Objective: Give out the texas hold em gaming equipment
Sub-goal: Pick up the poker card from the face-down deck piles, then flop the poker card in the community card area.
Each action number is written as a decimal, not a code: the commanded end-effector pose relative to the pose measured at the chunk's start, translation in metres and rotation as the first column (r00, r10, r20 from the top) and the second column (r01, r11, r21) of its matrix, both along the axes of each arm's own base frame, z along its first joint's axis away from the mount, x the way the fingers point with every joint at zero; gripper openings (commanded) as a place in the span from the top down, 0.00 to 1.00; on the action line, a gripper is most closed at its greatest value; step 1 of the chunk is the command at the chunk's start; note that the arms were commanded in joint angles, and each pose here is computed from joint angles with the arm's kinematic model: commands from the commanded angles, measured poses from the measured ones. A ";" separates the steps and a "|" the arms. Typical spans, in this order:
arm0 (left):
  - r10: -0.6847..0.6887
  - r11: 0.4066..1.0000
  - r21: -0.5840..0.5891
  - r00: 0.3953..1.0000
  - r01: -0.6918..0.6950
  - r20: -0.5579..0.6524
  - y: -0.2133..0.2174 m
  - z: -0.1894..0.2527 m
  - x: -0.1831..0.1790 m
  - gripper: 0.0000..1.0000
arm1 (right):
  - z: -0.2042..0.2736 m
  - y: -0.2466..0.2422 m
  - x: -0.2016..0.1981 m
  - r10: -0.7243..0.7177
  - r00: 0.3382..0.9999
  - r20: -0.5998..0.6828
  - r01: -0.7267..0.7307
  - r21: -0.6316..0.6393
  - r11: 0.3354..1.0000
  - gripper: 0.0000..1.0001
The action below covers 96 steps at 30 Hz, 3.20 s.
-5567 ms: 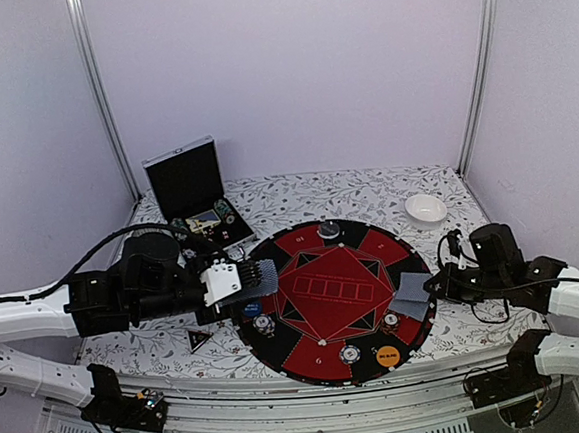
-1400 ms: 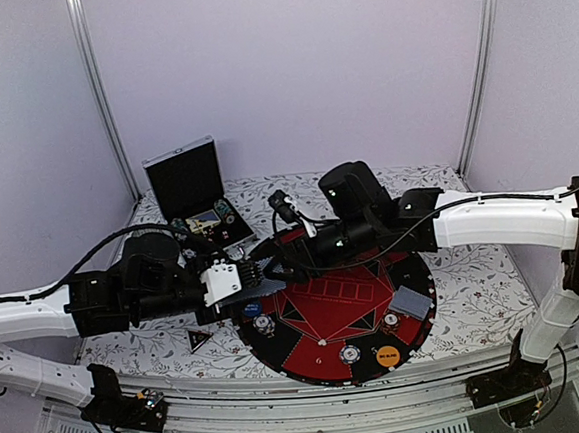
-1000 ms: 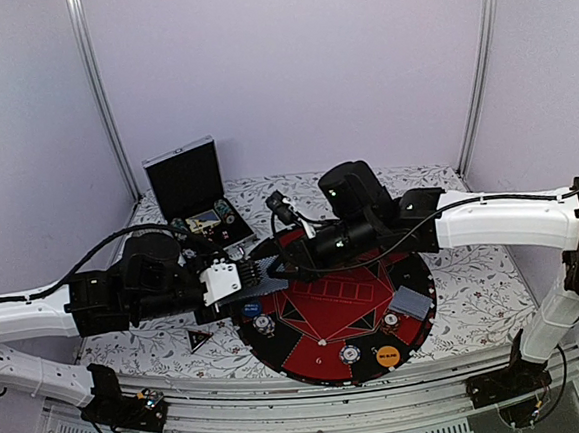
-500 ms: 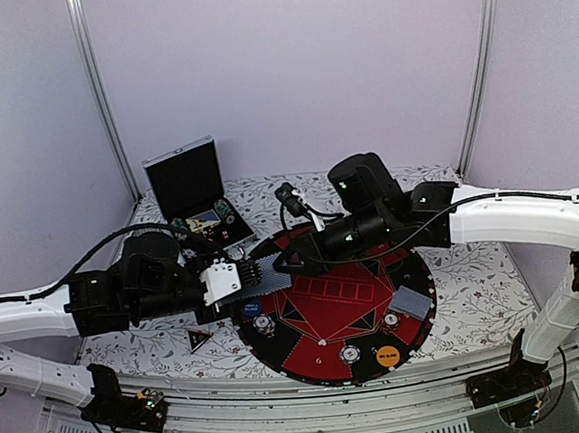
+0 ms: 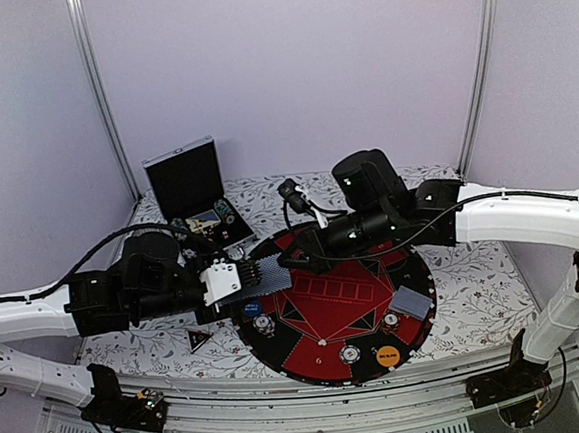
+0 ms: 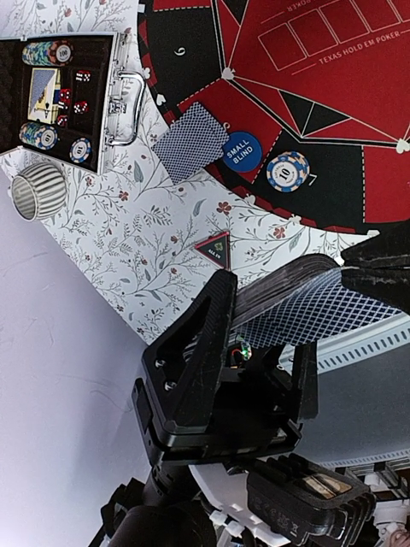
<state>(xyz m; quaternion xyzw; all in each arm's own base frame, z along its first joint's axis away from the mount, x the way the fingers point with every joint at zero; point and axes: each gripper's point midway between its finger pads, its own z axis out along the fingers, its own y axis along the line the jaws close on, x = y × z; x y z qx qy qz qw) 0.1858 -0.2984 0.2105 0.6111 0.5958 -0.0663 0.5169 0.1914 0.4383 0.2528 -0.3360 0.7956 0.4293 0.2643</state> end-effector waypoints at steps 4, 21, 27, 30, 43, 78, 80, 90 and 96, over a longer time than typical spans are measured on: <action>-0.004 1.000 -0.026 1.000 0.004 0.009 -0.001 0.006 0.002 0.44 | 0.029 -0.015 -0.005 -0.006 0.999 0.036 0.004 0.049 0.999 0.98; 0.020 0.999 -0.027 1.000 -0.019 0.017 0.001 0.008 0.005 0.44 | 0.069 -0.064 0.018 -0.143 0.983 0.114 0.127 0.138 0.982 0.98; 0.032 0.999 -0.031 0.999 -0.032 0.018 0.003 0.009 0.007 0.44 | 0.060 -0.137 0.076 -0.443 0.869 0.221 0.442 0.060 0.895 0.99; 0.052 0.998 -0.034 0.998 -0.051 0.022 0.005 0.011 0.011 0.44 | 0.036 -0.139 0.100 -0.475 0.833 0.284 0.510 -0.058 0.858 0.99; 0.246 0.967 -0.074 0.969 -0.245 0.016 0.027 0.022 0.053 0.44 | -0.059 -0.077 0.199 -0.294 0.810 0.508 0.539 -0.445 0.715 0.98; 0.333 0.937 -0.110 0.943 -0.330 0.001 0.045 0.030 0.073 0.44 | -0.254 -0.001 0.112 0.237 0.899 0.367 0.207 -0.836 0.509 0.98; 0.332 0.937 -0.112 0.943 -0.330 0.000 0.045 0.031 0.073 0.44 | -0.256 0.004 0.110 0.234 0.904 0.358 0.192 -0.830 0.524 0.98; 0.331 0.938 -0.114 0.944 -0.329 -0.002 0.046 0.031 0.073 0.44 | -0.249 0.030 0.104 0.190 0.930 0.314 0.138 -0.779 0.612 0.98; 0.328 0.938 -0.115 0.945 -0.326 -0.003 0.045 0.031 0.072 0.44 | -0.247 0.028 0.099 0.132 0.950 0.283 0.142 -0.769 0.623 0.98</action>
